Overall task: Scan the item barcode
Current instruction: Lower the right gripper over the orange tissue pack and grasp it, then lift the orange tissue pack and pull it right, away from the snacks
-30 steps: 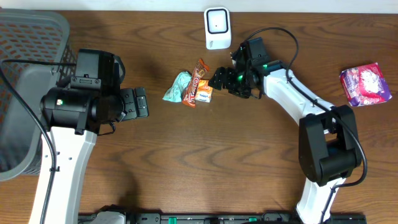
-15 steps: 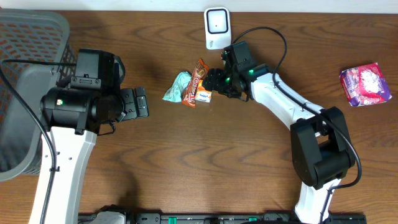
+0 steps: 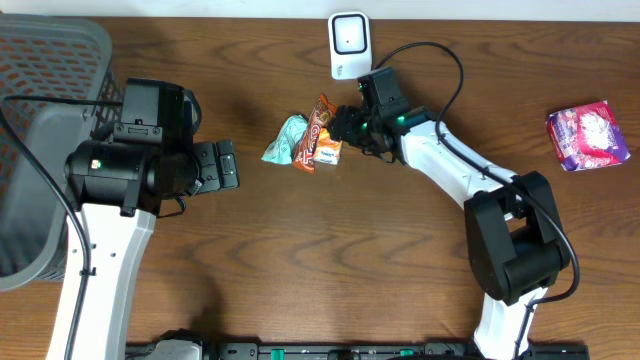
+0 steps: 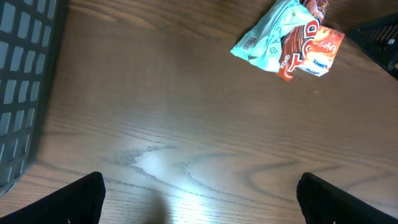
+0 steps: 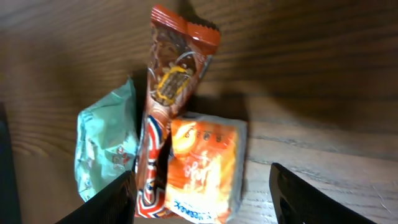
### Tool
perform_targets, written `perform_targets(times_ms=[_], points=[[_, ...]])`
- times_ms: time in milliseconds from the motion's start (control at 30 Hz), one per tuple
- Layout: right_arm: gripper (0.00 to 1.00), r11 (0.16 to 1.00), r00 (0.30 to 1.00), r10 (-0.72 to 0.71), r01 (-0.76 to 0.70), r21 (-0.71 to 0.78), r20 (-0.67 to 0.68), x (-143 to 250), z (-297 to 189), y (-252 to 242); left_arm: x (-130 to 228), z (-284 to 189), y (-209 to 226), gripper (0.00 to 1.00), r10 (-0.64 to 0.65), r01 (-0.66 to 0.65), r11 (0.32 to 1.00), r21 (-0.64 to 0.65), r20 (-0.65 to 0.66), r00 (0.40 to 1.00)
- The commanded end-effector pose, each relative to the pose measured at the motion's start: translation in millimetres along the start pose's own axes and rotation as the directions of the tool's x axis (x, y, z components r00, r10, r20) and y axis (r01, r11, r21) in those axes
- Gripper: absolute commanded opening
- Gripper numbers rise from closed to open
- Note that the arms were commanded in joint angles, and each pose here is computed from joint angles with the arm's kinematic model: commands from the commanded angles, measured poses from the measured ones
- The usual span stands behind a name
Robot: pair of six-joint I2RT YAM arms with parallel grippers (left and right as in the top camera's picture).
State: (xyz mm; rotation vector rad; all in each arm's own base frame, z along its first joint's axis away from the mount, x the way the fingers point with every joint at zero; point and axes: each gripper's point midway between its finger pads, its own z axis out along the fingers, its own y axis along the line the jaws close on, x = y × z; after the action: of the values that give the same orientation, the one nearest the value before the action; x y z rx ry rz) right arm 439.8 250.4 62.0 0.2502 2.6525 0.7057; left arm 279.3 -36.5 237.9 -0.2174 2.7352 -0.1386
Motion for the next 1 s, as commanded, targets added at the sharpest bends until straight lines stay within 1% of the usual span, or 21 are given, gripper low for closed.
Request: perform_targets(times_ms=[0,100,200,367,433,533,600,667,733,867,967], points=[[0.64,1.0,1.0,-0.006,0.006,0.01,-0.008,9,8,2,-1,0,3,0.98,-0.011,0.011,1.0,-0.01,0.002,1.0],[0.64,1.0,1.0,-0.005,0.006,0.022,-0.025,15,18,-3,-1,0,3,0.98,-0.011,0.011,1.0,-0.01,0.002,1.0],[0.64,0.999,0.999,0.025,-0.023,0.041,-0.045,20,28,-12,-1,0,3,0.98,-0.011,0.011,1.0,-0.01,0.002,1.0],[0.6,0.996,0.995,0.072,-0.067,0.063,-0.067,25,38,-24,-1,0,3,0.98,-0.011,0.011,1.0,-0.01,0.002,1.0],[0.55,0.995,0.994,0.078,-0.073,0.071,-0.073,26,40,-28,-1,0,3,0.98,-0.011,0.011,1.0,-0.01,0.002,1.0],[0.46,0.995,0.993,0.081,-0.076,0.066,-0.081,27,40,-29,-1,0,3,0.98,-0.011,0.011,1.0,-0.01,0.002,1.0],[0.36,0.996,0.992,0.083,-0.078,0.049,-0.096,28,40,-26,-1,0,3,0.98,-0.01,0.01,1.0,-0.01,0.002,1.0],[0.31,0.997,0.991,0.076,-0.073,0.031,-0.113,31,40,-23,-1,0,3,0.98,-0.011,0.011,1.0,-0.01,0.002,1.0],[0.32,0.998,0.991,0.068,-0.065,0.026,-0.119,32,40,-22,-1,0,3,0.98,-0.01,0.01,1.0,-0.01,0.002,1.0],[0.4,0.998,0.989,0.063,-0.059,0.037,-0.132,35,40,-25,-1,0,3,0.98,-0.011,0.011,1.0,-0.01,0.002,1.0],[0.42,0.998,0.989,0.048,-0.043,0.042,-0.14,38,41,-27,-1,0,3,0.98,-0.01,0.01,1.0,-0.01,0.002,1.0]])
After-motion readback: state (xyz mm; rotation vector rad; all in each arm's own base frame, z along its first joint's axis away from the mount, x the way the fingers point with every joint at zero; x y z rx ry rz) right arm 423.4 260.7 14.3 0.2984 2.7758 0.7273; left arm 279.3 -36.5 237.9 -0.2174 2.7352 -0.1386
